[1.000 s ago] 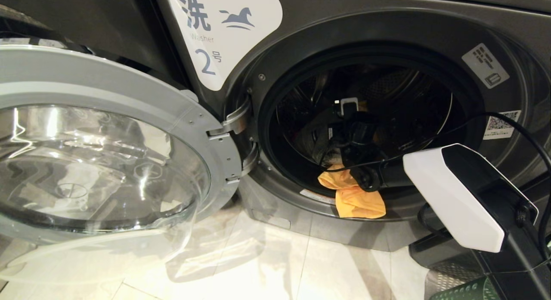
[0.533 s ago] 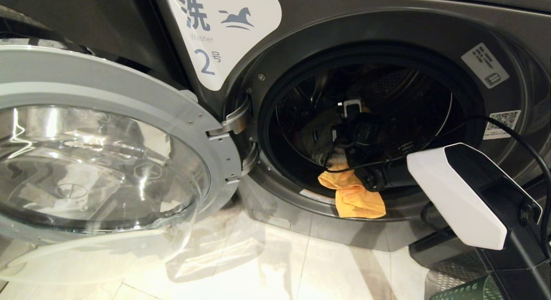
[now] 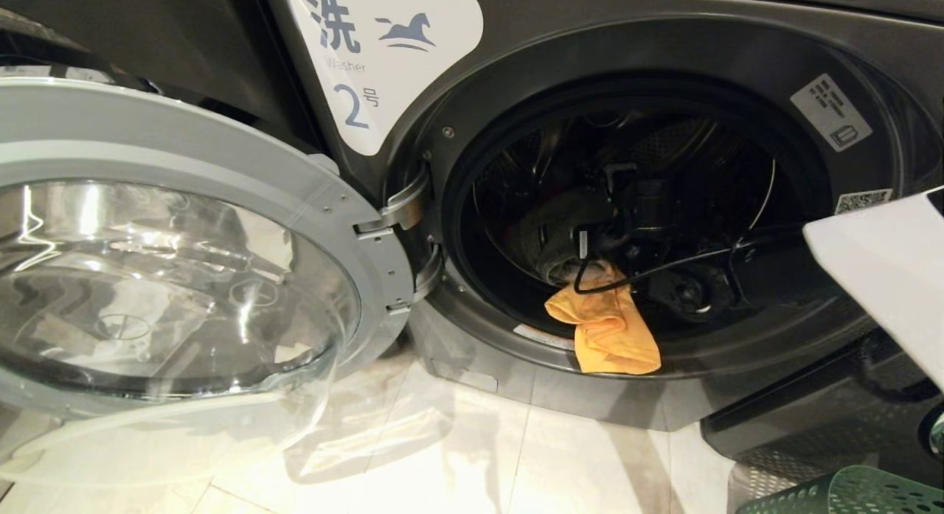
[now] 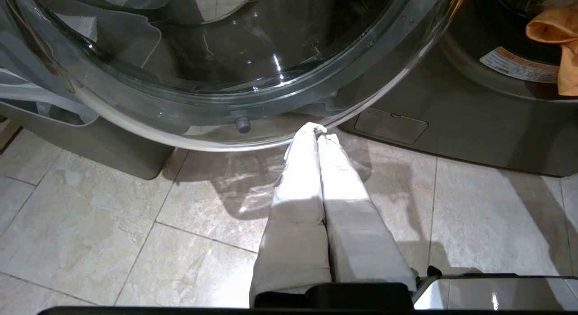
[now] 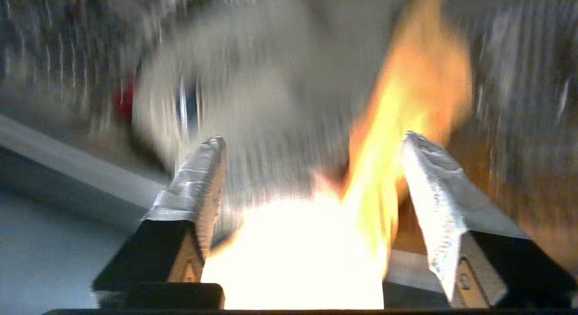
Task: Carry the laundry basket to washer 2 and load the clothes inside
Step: Place the clothes into the washing machine
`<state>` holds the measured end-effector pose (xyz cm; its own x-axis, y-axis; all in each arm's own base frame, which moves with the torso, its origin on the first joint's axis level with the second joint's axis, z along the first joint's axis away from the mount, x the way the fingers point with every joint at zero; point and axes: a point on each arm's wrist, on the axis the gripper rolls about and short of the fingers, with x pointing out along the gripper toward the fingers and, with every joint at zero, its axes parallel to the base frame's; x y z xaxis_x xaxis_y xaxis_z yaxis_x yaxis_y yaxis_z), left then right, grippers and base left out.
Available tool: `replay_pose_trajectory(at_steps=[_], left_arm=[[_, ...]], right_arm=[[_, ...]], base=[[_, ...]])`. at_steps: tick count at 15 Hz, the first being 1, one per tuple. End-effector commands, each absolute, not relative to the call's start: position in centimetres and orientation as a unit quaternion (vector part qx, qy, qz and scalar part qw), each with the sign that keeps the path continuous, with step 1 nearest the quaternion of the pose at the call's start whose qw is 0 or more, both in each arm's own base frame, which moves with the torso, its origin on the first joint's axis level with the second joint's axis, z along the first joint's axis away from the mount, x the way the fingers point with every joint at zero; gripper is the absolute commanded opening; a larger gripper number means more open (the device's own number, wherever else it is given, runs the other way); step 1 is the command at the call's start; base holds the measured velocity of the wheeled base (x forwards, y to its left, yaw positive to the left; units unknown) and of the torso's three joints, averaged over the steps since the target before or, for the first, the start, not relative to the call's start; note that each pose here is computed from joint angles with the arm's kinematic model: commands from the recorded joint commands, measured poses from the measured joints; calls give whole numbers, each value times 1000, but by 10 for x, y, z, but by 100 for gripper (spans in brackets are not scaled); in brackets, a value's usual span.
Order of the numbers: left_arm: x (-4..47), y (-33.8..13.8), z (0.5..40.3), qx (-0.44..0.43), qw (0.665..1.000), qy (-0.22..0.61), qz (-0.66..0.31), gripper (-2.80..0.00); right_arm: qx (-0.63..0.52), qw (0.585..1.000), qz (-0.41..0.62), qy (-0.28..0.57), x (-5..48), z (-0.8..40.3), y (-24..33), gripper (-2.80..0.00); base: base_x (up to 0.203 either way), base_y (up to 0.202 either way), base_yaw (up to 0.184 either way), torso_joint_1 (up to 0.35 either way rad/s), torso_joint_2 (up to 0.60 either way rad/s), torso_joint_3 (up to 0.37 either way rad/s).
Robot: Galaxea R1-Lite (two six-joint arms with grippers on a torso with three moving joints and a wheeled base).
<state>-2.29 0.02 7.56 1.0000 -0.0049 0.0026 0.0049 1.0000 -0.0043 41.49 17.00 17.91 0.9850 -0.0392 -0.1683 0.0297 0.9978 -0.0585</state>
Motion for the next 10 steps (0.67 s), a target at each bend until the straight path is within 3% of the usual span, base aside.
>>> replay_pose_trajectory(at_steps=[1, 10], left_arm=[[-23, 0, 76, -2, 1000, -1, -2, -280], [-23, 0, 76, -2, 1000, -1, -2, -280]], right_arm=[[-6, 995, -11, 99, 388, 200, 168, 0], [-52, 970, 29, 235, 338, 135, 163, 0]], base=[[0, 0, 0, 0, 0, 0], [0, 0, 0, 0, 0, 0]])
